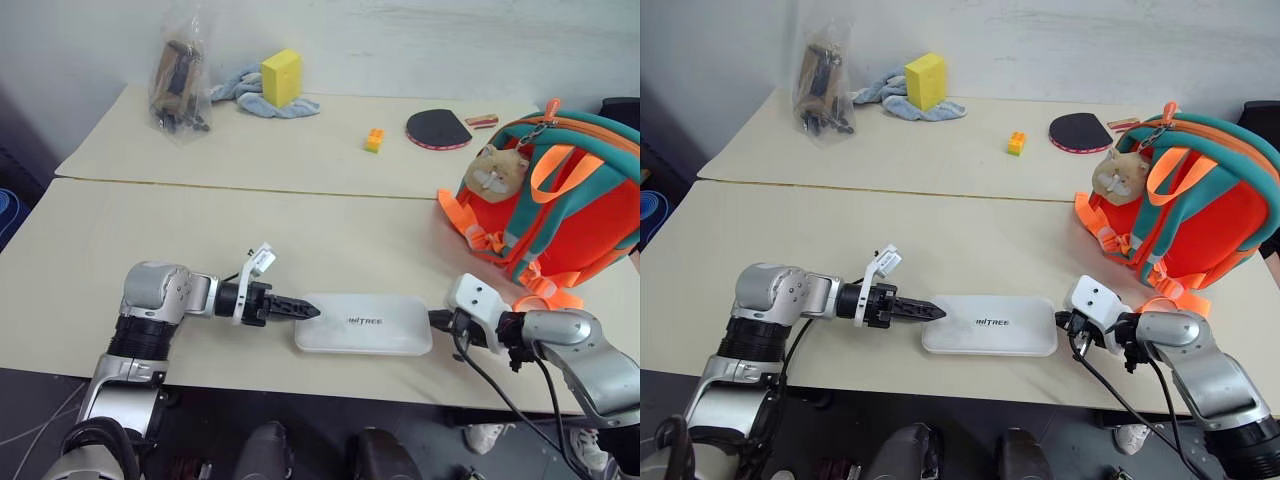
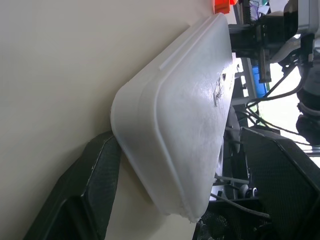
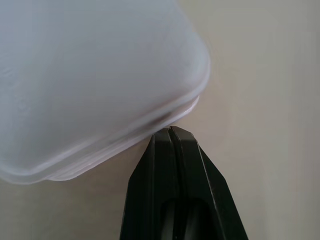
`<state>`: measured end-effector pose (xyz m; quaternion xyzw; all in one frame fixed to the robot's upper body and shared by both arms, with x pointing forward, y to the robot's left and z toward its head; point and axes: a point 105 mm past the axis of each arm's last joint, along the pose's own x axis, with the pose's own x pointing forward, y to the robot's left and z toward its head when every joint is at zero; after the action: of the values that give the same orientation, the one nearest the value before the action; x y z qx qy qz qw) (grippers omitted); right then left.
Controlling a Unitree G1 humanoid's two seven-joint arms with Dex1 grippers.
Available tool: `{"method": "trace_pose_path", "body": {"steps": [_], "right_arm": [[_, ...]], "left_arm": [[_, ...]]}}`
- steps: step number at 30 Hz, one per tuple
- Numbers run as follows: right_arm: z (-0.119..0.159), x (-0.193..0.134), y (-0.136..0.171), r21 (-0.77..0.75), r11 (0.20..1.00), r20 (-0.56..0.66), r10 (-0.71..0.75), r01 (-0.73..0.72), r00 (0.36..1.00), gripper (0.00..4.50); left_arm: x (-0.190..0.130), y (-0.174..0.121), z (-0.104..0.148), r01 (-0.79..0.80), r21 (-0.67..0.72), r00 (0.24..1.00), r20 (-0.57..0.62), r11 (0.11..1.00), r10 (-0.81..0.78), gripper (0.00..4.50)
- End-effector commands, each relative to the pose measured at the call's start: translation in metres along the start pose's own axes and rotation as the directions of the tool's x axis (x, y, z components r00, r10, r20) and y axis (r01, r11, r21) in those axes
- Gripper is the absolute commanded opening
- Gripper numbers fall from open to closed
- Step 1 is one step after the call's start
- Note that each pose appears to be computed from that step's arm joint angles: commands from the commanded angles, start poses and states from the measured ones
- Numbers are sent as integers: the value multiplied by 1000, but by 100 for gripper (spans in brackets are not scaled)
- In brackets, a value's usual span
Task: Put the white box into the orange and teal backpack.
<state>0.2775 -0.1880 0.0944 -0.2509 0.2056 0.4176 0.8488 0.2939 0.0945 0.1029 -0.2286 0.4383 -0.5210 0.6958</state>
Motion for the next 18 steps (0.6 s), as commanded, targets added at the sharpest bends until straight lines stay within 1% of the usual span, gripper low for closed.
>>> {"method": "trace_pose_path", "body": {"steps": [1,5,7,10,14,16,18], "right_arm": [[16,5,12,-39,999,70,40,-37,997,0],[15,4,14,-29,999,72,36,-34,997,0],[10,1,11,-40,999,52,33,-30,998,0],[4,-9,4,-52,998,19,21,-20,1000,0],[-2,-24,-1,-65,997,-19,28,-29,999,0],[-4,-29,1,-68,996,-33,48,-51,998,0],[-3,-30,9,-63,994,-30,89,-91,996,0]], "left_arm": [[22,2,-13,23,-49,997,-69,999,-27,389],[1,15,-14,-56,-34,997,-62,998,54,389],[-15,23,-15,-102,-35,993,-57,994,99,389],[-34,24,-21,-126,-30,990,-73,992,124,389],[-44,21,-28,-128,-28,987,-102,991,124,389],[-47,18,-33,-124,-27,985,-126,992,119,389],[-49,19,-36,-129,-31,983,-137,991,124,389]]}}
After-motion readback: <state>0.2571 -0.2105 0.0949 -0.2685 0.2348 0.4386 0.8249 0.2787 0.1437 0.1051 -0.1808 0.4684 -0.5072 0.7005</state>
